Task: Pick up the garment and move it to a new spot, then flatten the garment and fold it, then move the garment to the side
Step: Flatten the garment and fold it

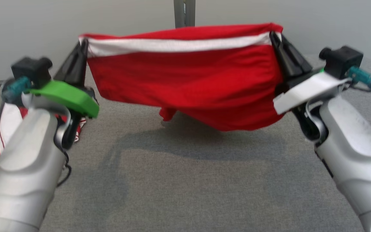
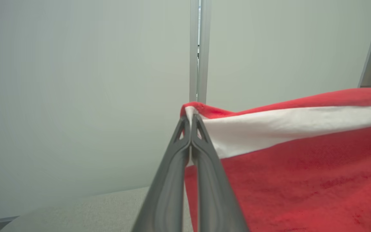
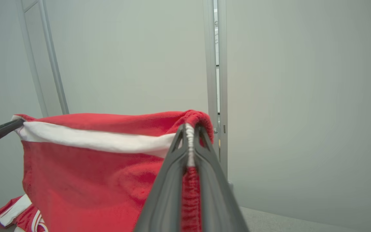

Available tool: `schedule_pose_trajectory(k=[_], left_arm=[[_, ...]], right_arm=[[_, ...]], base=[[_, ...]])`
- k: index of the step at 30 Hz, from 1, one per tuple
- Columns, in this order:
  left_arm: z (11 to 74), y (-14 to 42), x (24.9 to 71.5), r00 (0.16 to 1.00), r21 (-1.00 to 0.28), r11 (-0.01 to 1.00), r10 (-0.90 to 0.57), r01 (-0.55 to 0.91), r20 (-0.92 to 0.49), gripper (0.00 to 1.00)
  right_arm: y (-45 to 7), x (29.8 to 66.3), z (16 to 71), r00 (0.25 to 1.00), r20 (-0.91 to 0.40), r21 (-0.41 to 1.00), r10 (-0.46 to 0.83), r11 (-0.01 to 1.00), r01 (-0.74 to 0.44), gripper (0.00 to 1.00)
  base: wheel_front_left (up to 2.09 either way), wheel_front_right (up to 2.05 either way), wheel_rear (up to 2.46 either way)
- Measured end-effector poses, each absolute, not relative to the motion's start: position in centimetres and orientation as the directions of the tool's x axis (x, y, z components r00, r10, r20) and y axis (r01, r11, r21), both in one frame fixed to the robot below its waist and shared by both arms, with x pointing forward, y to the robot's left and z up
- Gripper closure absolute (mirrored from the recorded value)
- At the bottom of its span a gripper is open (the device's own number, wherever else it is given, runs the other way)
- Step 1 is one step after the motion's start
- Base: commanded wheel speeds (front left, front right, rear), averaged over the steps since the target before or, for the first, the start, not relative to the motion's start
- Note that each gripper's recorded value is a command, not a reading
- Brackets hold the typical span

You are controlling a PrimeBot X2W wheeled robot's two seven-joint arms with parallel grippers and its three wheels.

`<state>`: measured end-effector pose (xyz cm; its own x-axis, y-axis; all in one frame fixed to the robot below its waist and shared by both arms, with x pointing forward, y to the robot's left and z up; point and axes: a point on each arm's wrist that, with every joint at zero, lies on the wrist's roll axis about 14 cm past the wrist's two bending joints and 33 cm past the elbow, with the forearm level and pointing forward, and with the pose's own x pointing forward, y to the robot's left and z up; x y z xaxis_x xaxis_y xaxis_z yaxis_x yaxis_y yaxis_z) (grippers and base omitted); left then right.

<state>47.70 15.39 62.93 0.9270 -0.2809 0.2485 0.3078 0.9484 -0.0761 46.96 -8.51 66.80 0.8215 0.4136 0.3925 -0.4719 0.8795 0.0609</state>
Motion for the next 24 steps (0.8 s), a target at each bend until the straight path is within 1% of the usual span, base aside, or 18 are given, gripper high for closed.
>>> schedule_pose_trajectory(k=[5, 11, 14, 18, 20, 22, 24], left_arm=[[69.5, 15.0, 50.6, 0.884, 0.029, 0.947, -0.31, 0.321, 0.35, 1.0], [74.2, 15.2, 54.1, 0.855, 0.119, 0.95, -0.312, 0.289, 0.415, 1.0], [75.7, 14.4, 55.9, 0.835, 0.183, 0.943, -0.331, 0.278, 0.44, 1.0], [77.1, 13.1, 58.3, 0.807, 0.218, 0.94, -0.336, 0.261, 0.486, 1.0], [77.3, 12.5, 59.4, 0.794, 0.249, 0.937, -0.342, 0.246, 0.503, 1.0], [77.5, 12.1, 60.4, 0.777, 0.24, 0.94, -0.336, 0.242, 0.532, 1.0], [76.9, 11.6, 61.4, 0.769, 0.244, 0.938, -0.342, 0.246, 0.541, 1.0]], right_arm=[[-9.4, 49.6, 72.4, 0.784, 0.465, -0.04, 0.411, 0.894, -0.446, 1.0], [-9.9, 53.6, 75.8, 0.777, 0.484, -0.111, 0.402, 0.909, -0.401, 1.0], [-10.0, 55.9, 76.9, 0.776, 0.482, -0.171, 0.407, 0.912, -0.373, 1.0], [-10.8, 59.4, 77.6, 0.783, 0.486, -0.206, 0.388, 0.922, -0.329, 1.0], [-11.6, 61.1, 78.0, 0.784, 0.502, -0.205, 0.365, 0.931, -0.302, 1.0], [-12.0, 62.5, 78.6, 0.775, 0.53, -0.19, 0.344, 0.939, -0.287, 1.0], [-11.9, 63.9, 77.9, 0.773, 0.534, -0.195, 0.343, 0.939, -0.282, 1.0]], base=[[0.0, 0.0, 0.0], [0.0, 0.0, 0.0], [0.0, 0.0, 0.0], [0.0, 0.0, 0.0], [0.0, 0.0, 0.0], [0.0, 0.0, 0.0], [0.0, 0.0, 0.0]])
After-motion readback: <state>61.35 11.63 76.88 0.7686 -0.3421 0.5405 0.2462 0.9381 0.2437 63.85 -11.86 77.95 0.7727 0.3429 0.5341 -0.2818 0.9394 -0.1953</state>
